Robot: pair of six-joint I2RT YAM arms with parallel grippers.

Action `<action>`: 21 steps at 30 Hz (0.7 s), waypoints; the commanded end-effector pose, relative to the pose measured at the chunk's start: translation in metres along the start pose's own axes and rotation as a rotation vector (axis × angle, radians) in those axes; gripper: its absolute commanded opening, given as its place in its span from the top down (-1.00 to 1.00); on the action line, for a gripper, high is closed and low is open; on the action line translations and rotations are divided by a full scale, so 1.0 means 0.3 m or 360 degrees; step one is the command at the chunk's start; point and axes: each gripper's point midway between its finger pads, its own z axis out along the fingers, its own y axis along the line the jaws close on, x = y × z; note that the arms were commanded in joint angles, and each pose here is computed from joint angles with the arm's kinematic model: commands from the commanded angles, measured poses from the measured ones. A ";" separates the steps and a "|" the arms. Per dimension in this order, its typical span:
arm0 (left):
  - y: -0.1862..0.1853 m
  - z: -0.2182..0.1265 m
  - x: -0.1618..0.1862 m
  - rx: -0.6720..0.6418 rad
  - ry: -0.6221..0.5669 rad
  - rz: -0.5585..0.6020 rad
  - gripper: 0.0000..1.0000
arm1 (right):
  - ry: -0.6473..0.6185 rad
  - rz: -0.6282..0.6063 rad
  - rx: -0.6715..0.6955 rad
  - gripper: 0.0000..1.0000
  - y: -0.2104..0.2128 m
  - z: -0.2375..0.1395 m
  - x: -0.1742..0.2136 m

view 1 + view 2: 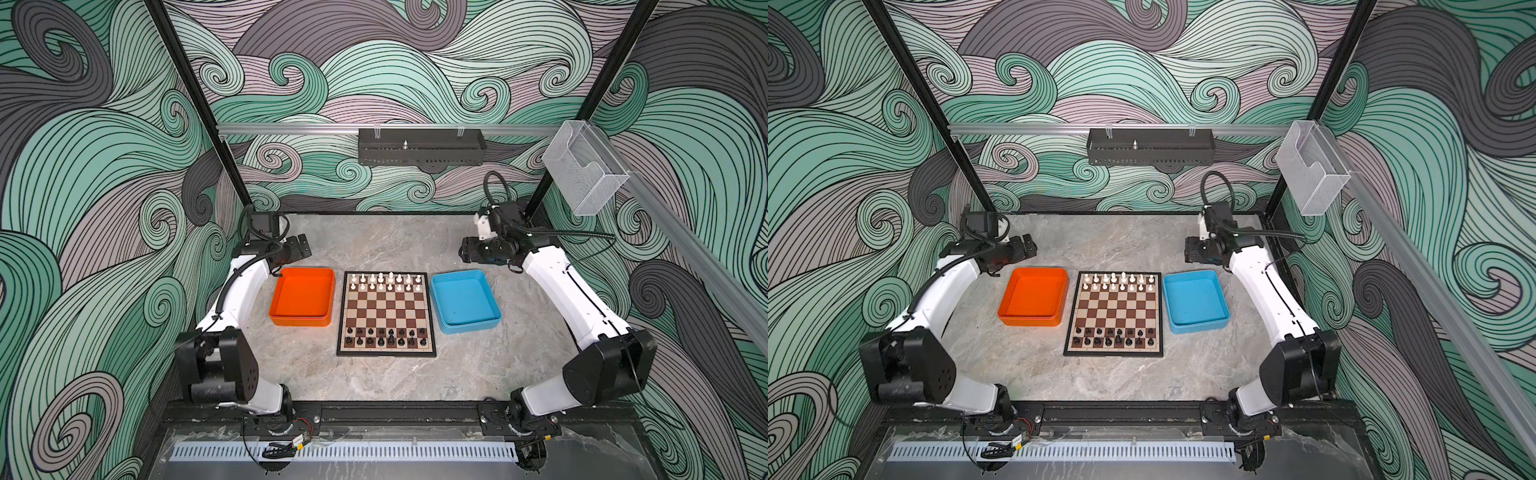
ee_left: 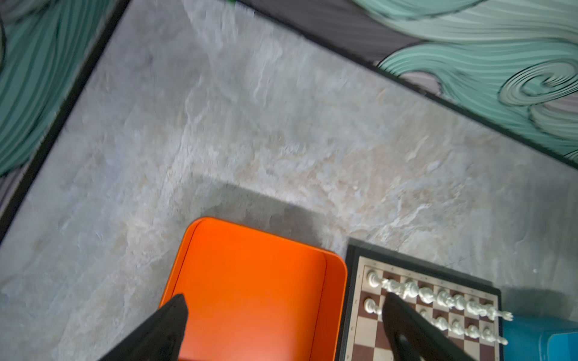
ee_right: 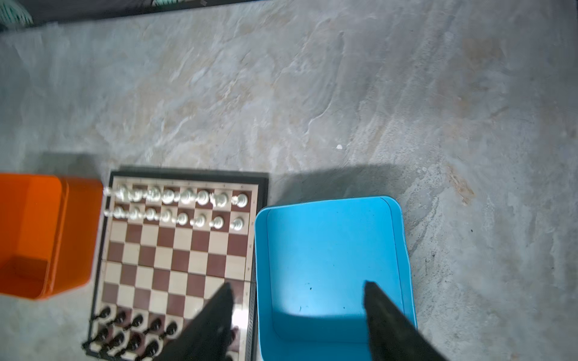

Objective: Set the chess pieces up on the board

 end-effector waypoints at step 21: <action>-0.035 -0.137 0.033 0.0171 -0.0565 0.0615 -0.98 | -0.0223 0.0371 0.0128 -0.99 -0.240 -0.001 -0.003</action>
